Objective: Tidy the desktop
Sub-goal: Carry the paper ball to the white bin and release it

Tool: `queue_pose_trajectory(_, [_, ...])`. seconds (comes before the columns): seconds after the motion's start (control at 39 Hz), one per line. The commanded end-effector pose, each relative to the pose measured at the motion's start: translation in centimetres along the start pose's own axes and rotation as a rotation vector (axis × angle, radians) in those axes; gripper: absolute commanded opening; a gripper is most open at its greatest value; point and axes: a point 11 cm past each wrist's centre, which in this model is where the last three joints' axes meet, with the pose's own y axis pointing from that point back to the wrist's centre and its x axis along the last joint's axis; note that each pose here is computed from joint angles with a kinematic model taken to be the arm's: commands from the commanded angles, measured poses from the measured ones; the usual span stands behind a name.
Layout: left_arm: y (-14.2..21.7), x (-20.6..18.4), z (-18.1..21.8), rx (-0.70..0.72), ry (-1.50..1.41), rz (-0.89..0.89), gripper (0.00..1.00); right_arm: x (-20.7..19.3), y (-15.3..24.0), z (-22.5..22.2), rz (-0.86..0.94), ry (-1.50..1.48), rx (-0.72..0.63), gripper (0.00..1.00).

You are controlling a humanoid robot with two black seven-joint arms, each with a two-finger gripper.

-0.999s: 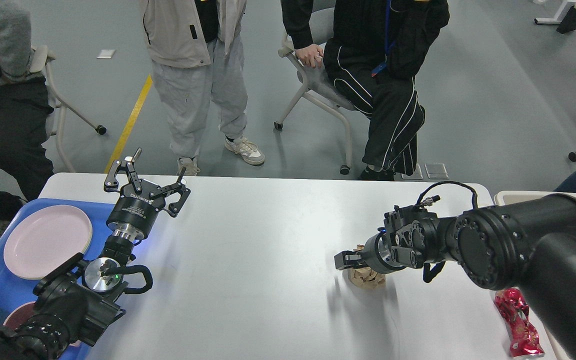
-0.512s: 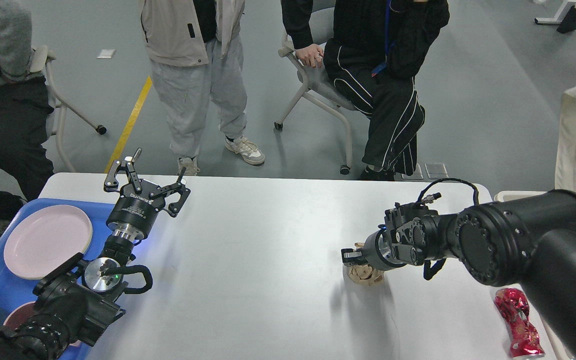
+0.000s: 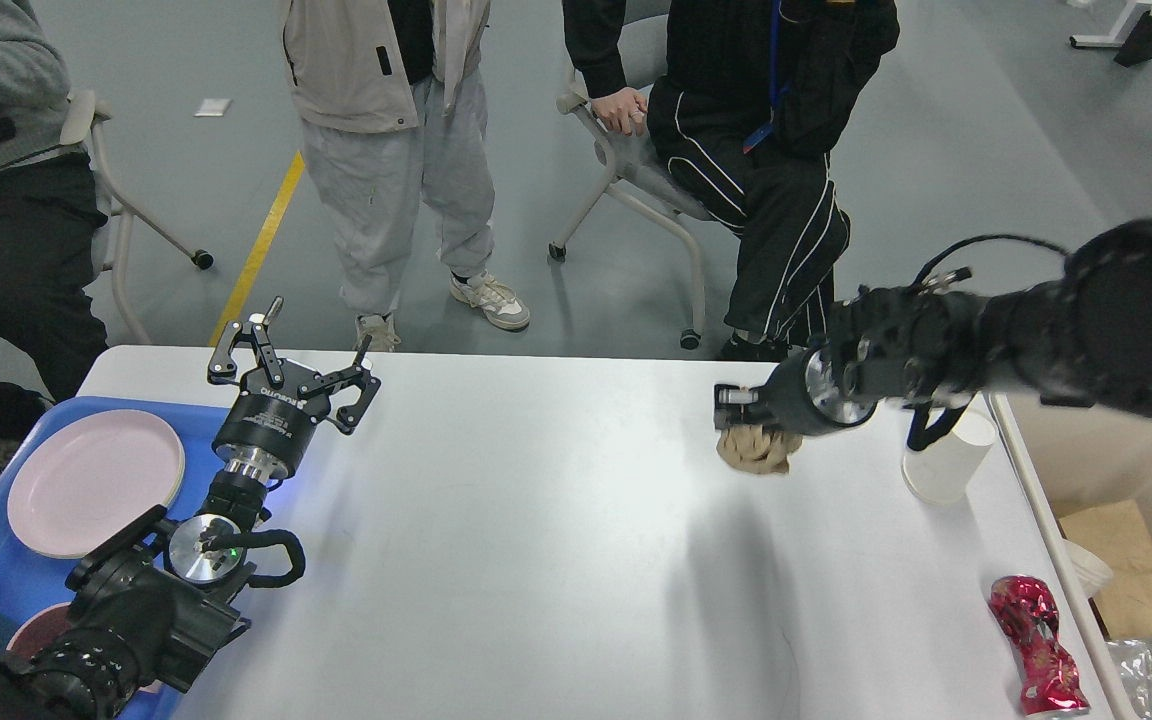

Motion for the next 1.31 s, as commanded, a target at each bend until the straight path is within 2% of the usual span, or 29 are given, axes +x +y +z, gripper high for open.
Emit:
queue_pose_trajectory(0.0, [0.0,0.0,0.0,0.001,-0.001,0.000,0.99,3.6,6.2,-2.1,0.006,-0.046,0.061,0.00])
queue_pose_trajectory(0.05, [0.0,0.0,0.0,0.001,-0.001,0.000,0.99,4.6,9.3,-3.9,-0.037,-0.070,0.120,0.00])
queue_pose_trajectory(0.18, [0.0,0.0,0.0,0.001,-0.001,0.000,0.99,4.7,13.4,-7.1,-0.126,-0.077,0.216,0.00])
queue_pose_trajectory(0.26, [0.0,0.0,0.0,0.001,-0.001,0.000,0.99,4.6,14.2,-7.3,-0.141,-0.066,0.208,0.00])
queue_pose_trajectory(0.33, [0.0,0.0,0.0,0.000,0.000,0.000,0.99,5.3,13.9,-5.4,-0.111,-0.056,0.152,0.00])
queue_pose_trajectory(0.44, [0.0,0.0,-0.1,0.000,0.001,0.000,0.99,5.9,12.1,2.9,-0.058,-0.071,-0.030,0.00])
queue_pose_trajectory(0.46, [0.0,0.0,0.0,0.000,0.000,0.000,0.99,6.1,11.5,6.5,-0.026,-0.089,-0.100,0.00])
queue_pose_trajectory(0.56, [0.0,0.0,0.0,0.000,0.000,0.000,0.99,6.4,10.9,15.2,0.063,-0.151,-0.245,0.00])
queue_pose_trajectory(0.59, [0.0,0.0,0.0,0.001,-0.001,0.000,0.99,6.0,10.6,19.3,0.096,-0.181,-0.311,0.00])
queue_pose_trajectory(0.61, [0.0,0.0,0.0,0.000,0.000,0.000,0.99,5.7,10.5,21.2,0.111,-0.191,-0.343,0.00])
queue_pose_trajectory(0.67, [0.0,0.0,0.0,0.000,0.000,0.000,0.99,5.1,11.2,26.1,0.166,-0.208,-0.429,0.00])
queue_pose_trajectory(0.74, [0.0,0.0,0.0,0.000,0.000,0.000,0.99,4.2,12.3,30.3,0.214,-0.210,-0.514,0.00])
queue_pose_trajectory(0.9, [0.0,0.0,0.0,0.000,0.000,0.000,0.99,0.4,13.5,36.5,0.260,-0.237,-0.631,0.00])
queue_pose_trajectory(1.02, [0.0,0.0,0.0,0.000,0.000,0.000,0.99,-5.5,12.3,40.6,0.298,-0.306,-0.790,0.00])
queue_pose_trajectory(1.15, [0.0,0.0,0.0,-0.001,0.001,0.000,0.99,-8.0,12.0,42.1,0.381,-0.423,-0.894,0.00])
queue_pose_trajectory(1.26, [0.0,0.0,0.0,-0.002,0.000,0.002,0.99,-10.7,9.8,42.1,0.412,-0.505,-0.909,0.00])
queue_pose_trajectory(1.28, [0.0,0.0,0.0,-0.001,0.001,0.000,0.99,-11.0,9.5,42.1,0.421,-0.525,-0.904,0.05])
